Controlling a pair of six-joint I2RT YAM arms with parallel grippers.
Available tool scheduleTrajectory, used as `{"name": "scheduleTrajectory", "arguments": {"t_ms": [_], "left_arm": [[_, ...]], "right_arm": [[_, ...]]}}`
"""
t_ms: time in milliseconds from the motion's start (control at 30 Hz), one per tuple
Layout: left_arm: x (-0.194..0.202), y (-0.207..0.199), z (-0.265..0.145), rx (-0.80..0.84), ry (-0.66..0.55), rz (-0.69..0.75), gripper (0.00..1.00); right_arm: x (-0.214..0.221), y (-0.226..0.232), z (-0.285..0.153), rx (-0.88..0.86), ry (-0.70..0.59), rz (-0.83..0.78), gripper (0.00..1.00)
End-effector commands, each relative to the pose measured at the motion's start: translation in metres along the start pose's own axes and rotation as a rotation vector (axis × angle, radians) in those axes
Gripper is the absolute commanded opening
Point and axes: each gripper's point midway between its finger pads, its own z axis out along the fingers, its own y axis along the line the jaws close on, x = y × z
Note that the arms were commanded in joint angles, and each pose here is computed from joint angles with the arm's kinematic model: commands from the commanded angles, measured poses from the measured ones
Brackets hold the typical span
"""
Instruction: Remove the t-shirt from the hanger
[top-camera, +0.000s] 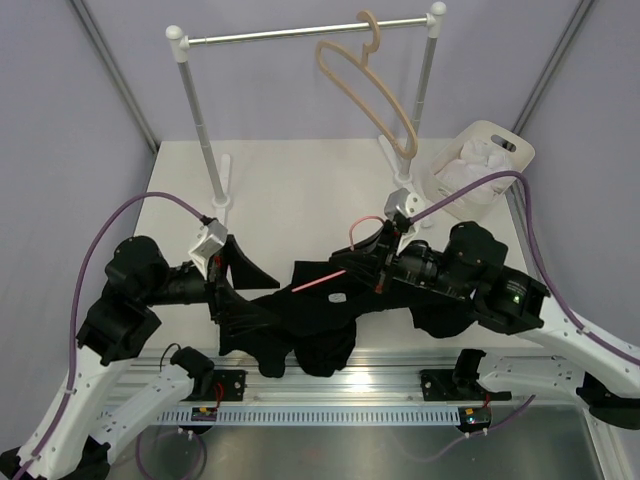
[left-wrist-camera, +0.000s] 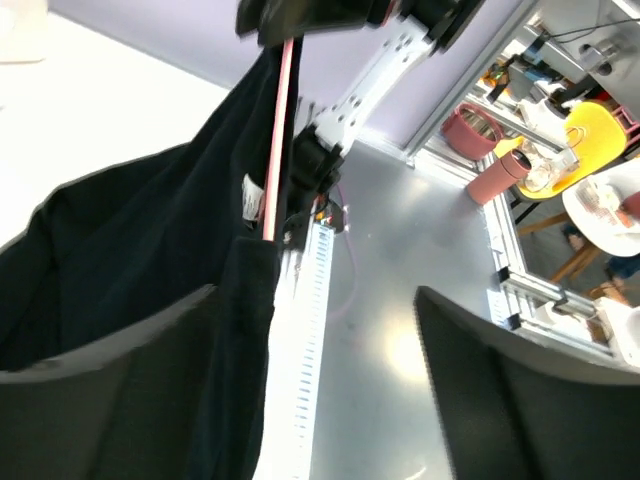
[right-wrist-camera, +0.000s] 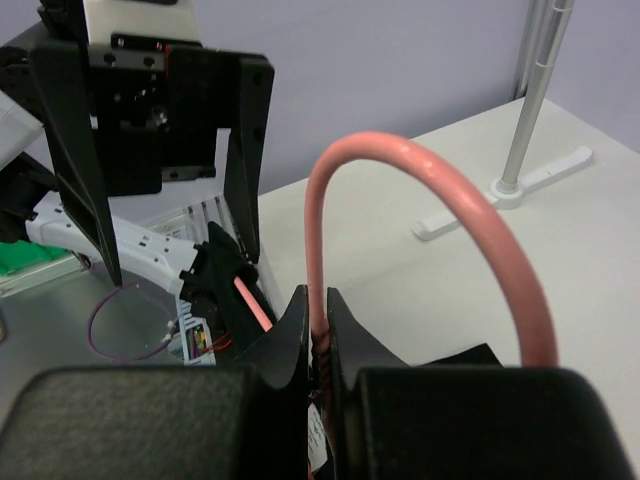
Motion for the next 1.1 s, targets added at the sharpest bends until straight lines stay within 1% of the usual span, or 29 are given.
{"name": "scheduleTrajectory", "arguments": {"t_ms": [0, 33, 67, 200, 233, 367, 533, 633, 800, 900, 933, 1000, 1033, 1067], "left_arm": [[-0.029, -0.030, -0.004, 0.104, -0.087, 0.079, 0.91], [-0.031, -0.030, -0.003, 0.100, -0.090, 0.076, 0.98], [-0.034, -0.032, -0.004, 0.101, -0.095, 0.078, 0.99], [-0.038, -0.032, -0.005, 0.089, -0.105, 0.081, 0.99], [-0.038, -0.031, -0.004, 0.084, -0.106, 0.080, 0.99], [-0.038, -0.016, -0.001, 0.029, -0.121, 0.066, 0.99], [-0.034, 0.001, 0.007, 0.001, -0.113, 0.029, 0.99], [-0.034, 0.008, 0.010, -0.014, -0.123, 0.022, 0.98], [-0.038, 0.013, 0.012, -0.021, -0.141, 0.031, 0.91], [-0.035, 0.016, 0.015, -0.014, -0.127, 0.029, 0.82], [-0.033, 0.018, 0.016, -0.010, -0.119, 0.026, 0.72], [-0.029, 0.019, 0.018, 0.000, -0.103, 0.025, 0.58], [-0.027, 0.021, 0.018, -0.005, -0.100, 0.027, 0.29], [-0.027, 0.025, 0.018, -0.031, -0.105, 0.025, 0.11]], "right_arm": [[-0.031, 0.007, -0.028, 0.000, -0.098, -0.007, 0.00], [-0.038, 0.008, -0.038, 0.003, -0.122, -0.004, 0.00], [-0.045, 0.008, -0.045, 0.008, -0.143, -0.001, 0.00], [-0.061, -0.005, -0.075, 0.107, -0.198, 0.021, 0.00], [-0.068, -0.004, -0.085, 0.112, -0.224, 0.022, 0.00], [-0.074, -0.003, -0.103, 0.123, -0.240, 0.034, 0.00], [-0.082, -0.002, -0.116, 0.133, -0.265, 0.048, 0.00], [-0.083, -0.003, -0.116, 0.139, -0.269, 0.051, 0.00], [-0.085, -0.006, -0.112, 0.150, -0.277, 0.057, 0.00], [-0.084, -0.006, -0.108, 0.149, -0.277, 0.060, 0.00], [-0.086, -0.007, -0.107, 0.151, -0.281, 0.062, 0.00], [-0.087, -0.009, -0.106, 0.166, -0.283, 0.067, 0.00], [-0.087, -0.011, -0.105, 0.177, -0.285, 0.067, 0.00], [-0.088, -0.013, -0.105, 0.187, -0.287, 0.066, 0.00]]}}
